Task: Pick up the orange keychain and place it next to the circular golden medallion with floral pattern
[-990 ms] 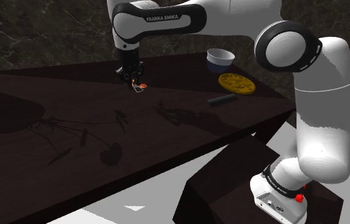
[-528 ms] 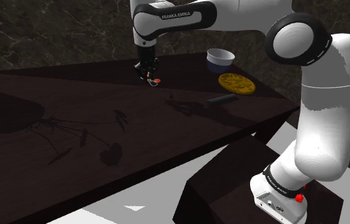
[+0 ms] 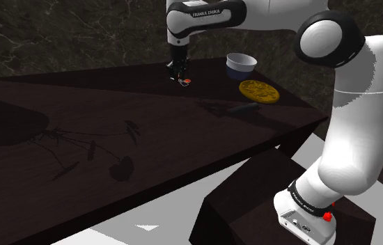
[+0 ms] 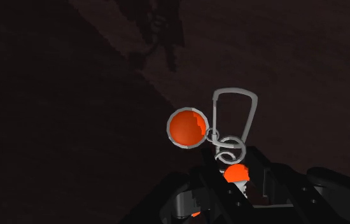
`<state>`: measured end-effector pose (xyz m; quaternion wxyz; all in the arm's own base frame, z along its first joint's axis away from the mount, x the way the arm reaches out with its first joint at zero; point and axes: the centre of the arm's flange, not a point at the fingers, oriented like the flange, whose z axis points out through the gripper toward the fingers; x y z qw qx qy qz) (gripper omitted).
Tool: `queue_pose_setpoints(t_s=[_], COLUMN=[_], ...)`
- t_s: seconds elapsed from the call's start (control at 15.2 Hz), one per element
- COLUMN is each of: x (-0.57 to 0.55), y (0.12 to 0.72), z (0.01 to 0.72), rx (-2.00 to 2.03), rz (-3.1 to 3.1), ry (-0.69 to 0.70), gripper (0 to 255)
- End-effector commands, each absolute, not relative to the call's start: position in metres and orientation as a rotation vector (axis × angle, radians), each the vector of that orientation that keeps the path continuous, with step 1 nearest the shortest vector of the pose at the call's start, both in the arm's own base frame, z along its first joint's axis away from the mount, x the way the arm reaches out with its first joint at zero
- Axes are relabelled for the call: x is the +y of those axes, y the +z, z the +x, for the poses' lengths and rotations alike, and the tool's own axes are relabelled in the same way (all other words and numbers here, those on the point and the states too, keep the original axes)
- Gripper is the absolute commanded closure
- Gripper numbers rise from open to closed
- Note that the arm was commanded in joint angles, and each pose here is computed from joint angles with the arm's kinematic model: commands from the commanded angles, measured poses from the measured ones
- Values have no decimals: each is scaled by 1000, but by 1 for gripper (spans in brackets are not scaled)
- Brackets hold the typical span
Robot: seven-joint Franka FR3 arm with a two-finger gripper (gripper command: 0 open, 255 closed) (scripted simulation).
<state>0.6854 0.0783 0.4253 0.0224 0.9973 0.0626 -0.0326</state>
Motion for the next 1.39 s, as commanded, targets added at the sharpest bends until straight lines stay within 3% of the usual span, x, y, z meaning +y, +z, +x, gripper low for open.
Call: queue_pose_setpoints(t_s=[0.0, 1.32], x=[51, -211], y=[427, 427], z=[690, 724], rx=[196, 196], rz=[3089, 3089], ry=[-101, -101], gripper=[255, 255])
